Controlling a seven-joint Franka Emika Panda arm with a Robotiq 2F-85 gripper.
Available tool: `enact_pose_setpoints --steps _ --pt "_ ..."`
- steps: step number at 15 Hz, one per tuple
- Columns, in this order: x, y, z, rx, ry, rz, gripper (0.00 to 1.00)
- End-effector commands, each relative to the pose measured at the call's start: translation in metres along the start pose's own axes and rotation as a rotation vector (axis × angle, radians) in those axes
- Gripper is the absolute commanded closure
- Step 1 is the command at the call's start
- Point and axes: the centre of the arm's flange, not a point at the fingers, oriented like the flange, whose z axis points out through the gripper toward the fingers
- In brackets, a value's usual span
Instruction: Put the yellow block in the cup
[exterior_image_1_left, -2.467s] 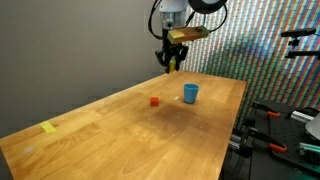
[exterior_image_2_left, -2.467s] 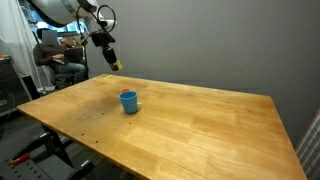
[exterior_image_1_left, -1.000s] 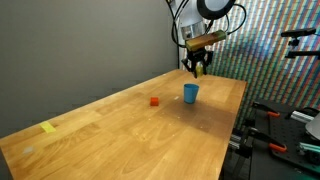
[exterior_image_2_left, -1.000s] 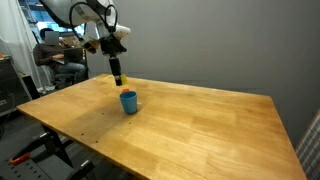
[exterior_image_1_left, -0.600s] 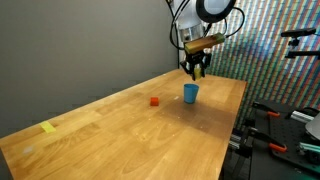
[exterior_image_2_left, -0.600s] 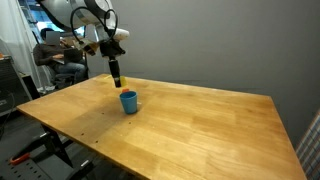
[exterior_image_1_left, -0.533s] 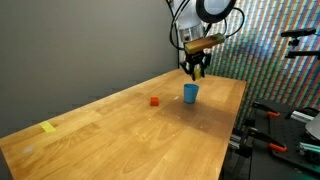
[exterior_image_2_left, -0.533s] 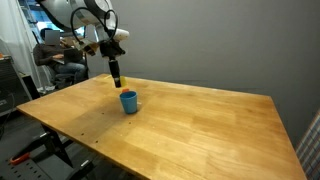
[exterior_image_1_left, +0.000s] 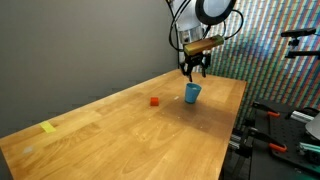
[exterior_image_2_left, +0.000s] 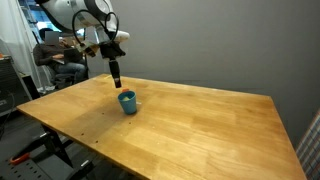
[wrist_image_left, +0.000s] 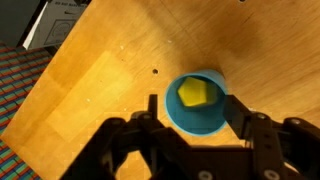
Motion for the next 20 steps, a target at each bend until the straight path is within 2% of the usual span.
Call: enact_pose_setpoints --steps 1,4,6,9,12,17,20 --pt "0.005 -0.001 -0.003 0.029 -0.004 -0.017 0.01" --pt "0.006 0.0 -0.005 0.038 -0.012 -0.025 0.0" --pt "0.0 0.002 -0.018 0.083 -0.043 -0.062 0.0" --pt "-0.02 0.003 -0.064 0.155 -0.063 -0.221 0.0" --pt "-0.041 0.011 -0.119 0.183 -0.039 -0.395 0.0" --pt "-0.058 0.038 -0.195 0.143 0.011 -0.67 0.0" --pt "-0.062 0.05 -0.227 0.152 0.027 -0.741 0.0"
